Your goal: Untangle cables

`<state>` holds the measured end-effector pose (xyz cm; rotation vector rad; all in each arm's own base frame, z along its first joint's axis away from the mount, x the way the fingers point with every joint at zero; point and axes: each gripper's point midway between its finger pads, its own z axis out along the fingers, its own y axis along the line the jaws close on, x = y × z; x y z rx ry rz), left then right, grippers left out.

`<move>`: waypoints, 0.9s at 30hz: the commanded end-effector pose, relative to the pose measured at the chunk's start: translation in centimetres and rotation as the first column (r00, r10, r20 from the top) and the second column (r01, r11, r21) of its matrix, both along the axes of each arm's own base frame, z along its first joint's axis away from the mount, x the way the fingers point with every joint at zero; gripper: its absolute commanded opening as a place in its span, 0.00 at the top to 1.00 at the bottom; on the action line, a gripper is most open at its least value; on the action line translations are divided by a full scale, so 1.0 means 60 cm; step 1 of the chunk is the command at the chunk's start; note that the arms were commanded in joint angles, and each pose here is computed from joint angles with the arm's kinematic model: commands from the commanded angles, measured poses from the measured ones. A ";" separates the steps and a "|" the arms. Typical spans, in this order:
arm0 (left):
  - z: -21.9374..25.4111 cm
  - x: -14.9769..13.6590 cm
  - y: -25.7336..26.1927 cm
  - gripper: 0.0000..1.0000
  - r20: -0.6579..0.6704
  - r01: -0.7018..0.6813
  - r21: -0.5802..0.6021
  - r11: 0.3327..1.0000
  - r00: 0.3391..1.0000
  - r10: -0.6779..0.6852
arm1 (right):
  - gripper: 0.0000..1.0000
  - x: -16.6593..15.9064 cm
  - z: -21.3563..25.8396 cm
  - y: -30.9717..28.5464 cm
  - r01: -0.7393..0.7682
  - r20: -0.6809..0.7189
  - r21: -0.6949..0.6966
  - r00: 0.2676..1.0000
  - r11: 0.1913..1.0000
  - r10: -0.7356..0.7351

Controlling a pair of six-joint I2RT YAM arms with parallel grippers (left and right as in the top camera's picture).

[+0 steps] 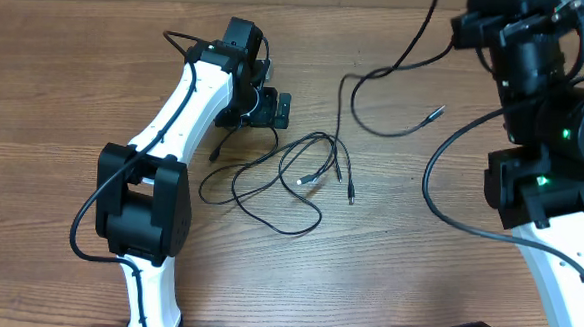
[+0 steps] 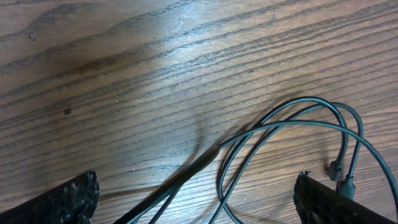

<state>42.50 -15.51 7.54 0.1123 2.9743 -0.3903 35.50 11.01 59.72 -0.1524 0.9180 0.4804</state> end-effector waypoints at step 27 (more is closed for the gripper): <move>0.000 0.017 -0.039 0.00 0.035 0.011 -0.074 0.997 0.999 -0.008 | 0.96 0.148 -0.116 -0.061 0.256 -0.182 -0.144 0.943 0.956 -0.280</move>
